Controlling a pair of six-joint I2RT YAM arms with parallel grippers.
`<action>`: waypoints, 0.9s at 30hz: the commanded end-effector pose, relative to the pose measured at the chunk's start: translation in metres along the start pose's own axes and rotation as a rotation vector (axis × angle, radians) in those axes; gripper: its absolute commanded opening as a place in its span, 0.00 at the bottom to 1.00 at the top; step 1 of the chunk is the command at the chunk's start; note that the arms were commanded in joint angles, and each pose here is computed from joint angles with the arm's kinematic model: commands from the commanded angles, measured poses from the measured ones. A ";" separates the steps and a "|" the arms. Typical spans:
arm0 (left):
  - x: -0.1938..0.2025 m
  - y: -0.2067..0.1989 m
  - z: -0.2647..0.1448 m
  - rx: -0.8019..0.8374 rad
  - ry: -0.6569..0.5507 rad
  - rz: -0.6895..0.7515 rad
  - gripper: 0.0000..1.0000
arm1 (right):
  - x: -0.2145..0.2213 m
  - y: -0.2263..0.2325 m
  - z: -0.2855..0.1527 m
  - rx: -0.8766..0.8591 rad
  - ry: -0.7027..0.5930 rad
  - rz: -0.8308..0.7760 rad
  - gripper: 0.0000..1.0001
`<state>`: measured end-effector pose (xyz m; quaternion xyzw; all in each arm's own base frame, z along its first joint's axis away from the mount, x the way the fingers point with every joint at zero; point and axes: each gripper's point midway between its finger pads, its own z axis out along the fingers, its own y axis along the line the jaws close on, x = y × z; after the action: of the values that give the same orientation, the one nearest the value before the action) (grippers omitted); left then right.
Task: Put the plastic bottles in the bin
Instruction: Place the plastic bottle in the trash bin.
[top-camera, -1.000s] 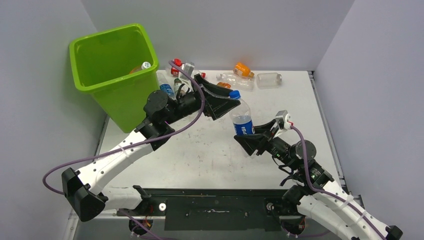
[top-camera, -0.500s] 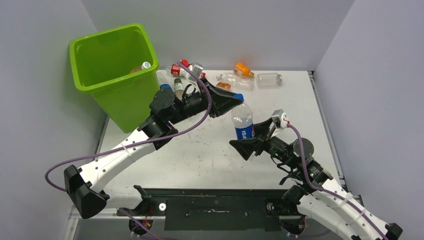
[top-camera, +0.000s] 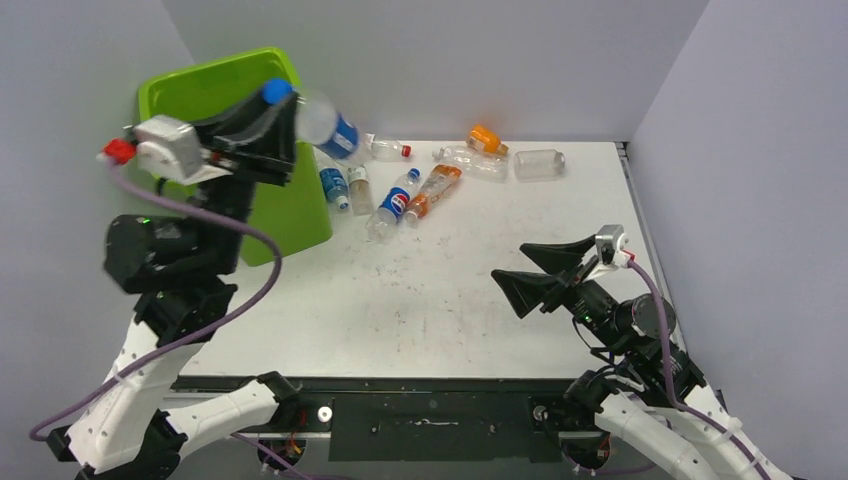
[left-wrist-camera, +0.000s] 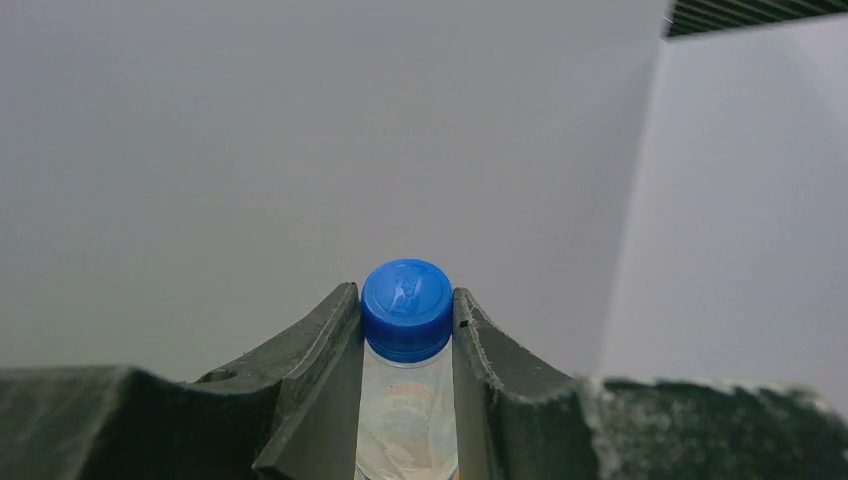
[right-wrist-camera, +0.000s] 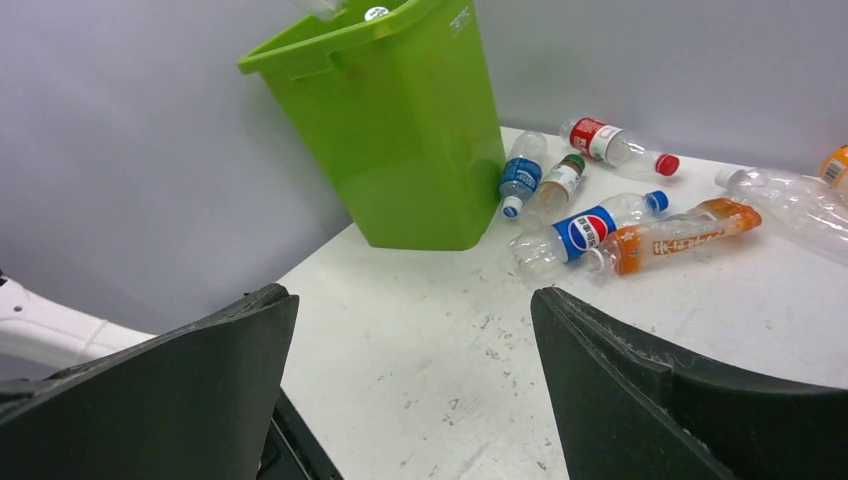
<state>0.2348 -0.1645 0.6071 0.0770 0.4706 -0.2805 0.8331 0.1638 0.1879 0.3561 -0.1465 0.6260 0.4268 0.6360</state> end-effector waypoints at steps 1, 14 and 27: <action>-0.074 0.072 -0.012 -0.364 -0.168 0.344 0.00 | 0.000 -0.014 -0.001 0.070 -0.021 -0.009 0.90; -0.039 0.214 0.013 -0.912 -0.093 0.708 0.00 | 0.024 -0.012 0.011 0.030 0.047 0.000 0.90; -0.016 0.113 0.048 -0.681 -0.082 0.519 0.96 | 0.039 -0.054 0.016 0.234 0.038 0.026 0.90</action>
<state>0.3887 -0.0516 0.5729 -0.1021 0.5183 0.2010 0.8249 0.1832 0.1922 0.3135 -0.1360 0.6704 0.3909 0.6159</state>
